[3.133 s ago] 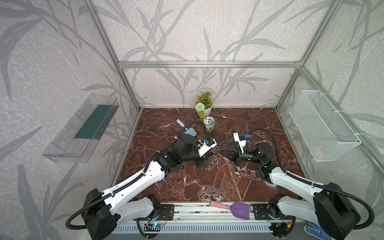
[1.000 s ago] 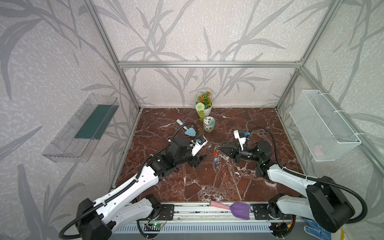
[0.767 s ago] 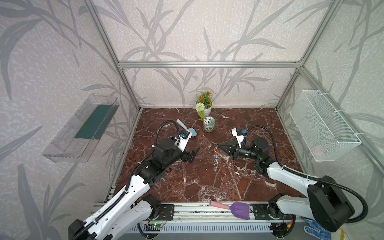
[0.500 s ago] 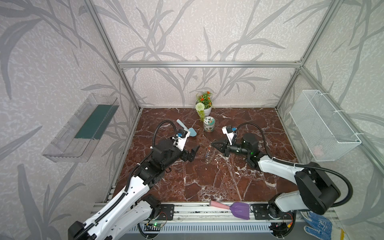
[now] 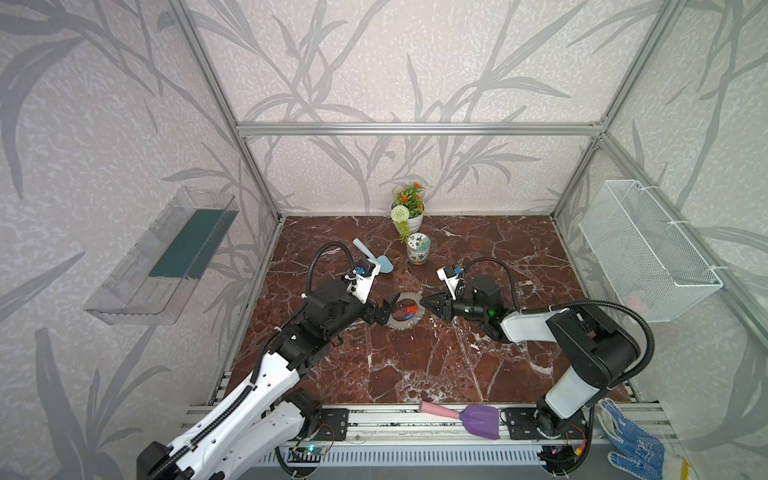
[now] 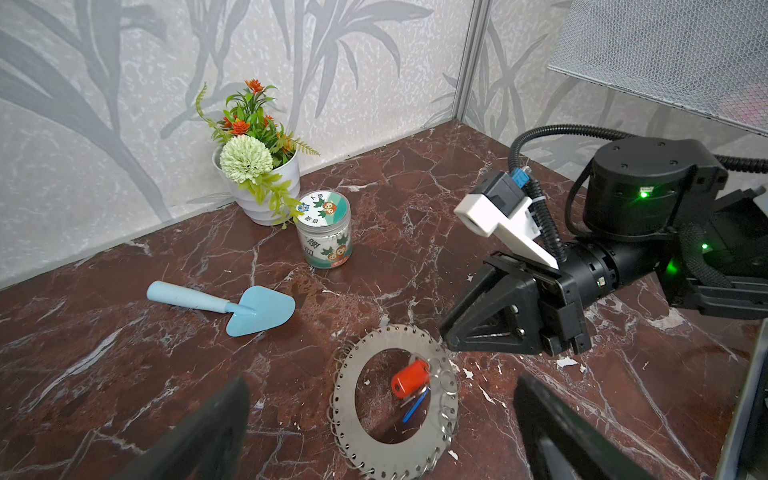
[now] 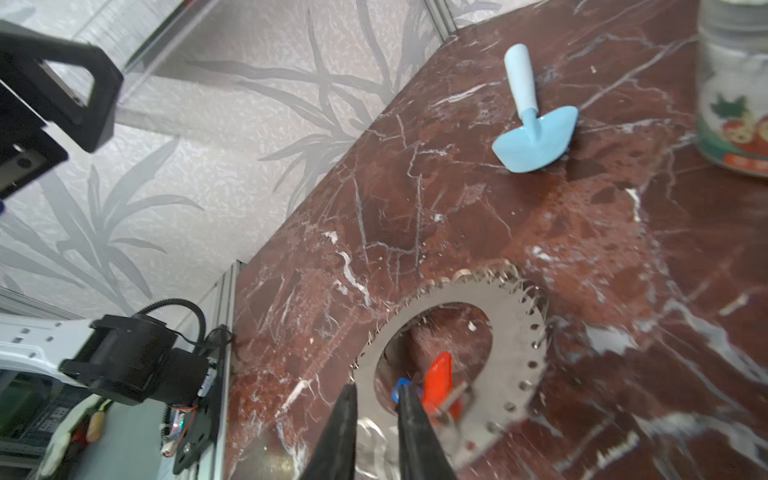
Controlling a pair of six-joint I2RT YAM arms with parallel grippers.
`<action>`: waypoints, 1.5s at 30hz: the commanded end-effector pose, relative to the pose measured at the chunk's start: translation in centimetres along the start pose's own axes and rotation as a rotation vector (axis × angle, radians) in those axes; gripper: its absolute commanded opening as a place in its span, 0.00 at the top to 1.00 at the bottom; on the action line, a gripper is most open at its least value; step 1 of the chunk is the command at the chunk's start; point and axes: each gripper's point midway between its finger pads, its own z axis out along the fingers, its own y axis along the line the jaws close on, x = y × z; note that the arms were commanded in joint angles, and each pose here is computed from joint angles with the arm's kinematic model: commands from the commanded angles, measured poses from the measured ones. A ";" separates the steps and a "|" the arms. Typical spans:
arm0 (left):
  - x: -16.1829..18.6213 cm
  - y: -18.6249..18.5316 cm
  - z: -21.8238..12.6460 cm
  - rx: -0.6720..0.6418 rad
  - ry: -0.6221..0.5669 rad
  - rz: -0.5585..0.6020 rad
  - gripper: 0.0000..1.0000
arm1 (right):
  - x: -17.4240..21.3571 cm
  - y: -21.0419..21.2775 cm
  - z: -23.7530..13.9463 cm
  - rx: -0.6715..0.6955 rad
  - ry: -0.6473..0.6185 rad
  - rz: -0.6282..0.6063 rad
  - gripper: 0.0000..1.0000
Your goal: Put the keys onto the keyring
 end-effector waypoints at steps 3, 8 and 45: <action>-0.6 0.1 0.5 0.002 -0.021 -0.043 0.01 | -3.0 0.4 -2.1 0.051 -0.102 -0.065 0.54; -1.1 1.5 0.6 -0.073 -0.049 -0.139 0.01 | -5.7 0.0 -4.6 0.130 -0.172 -0.078 0.41; 12.1 25.4 -2.0 -1.181 0.004 -0.070 0.01 | -4.6 -12.6 -31.1 1.499 -0.611 -0.120 0.01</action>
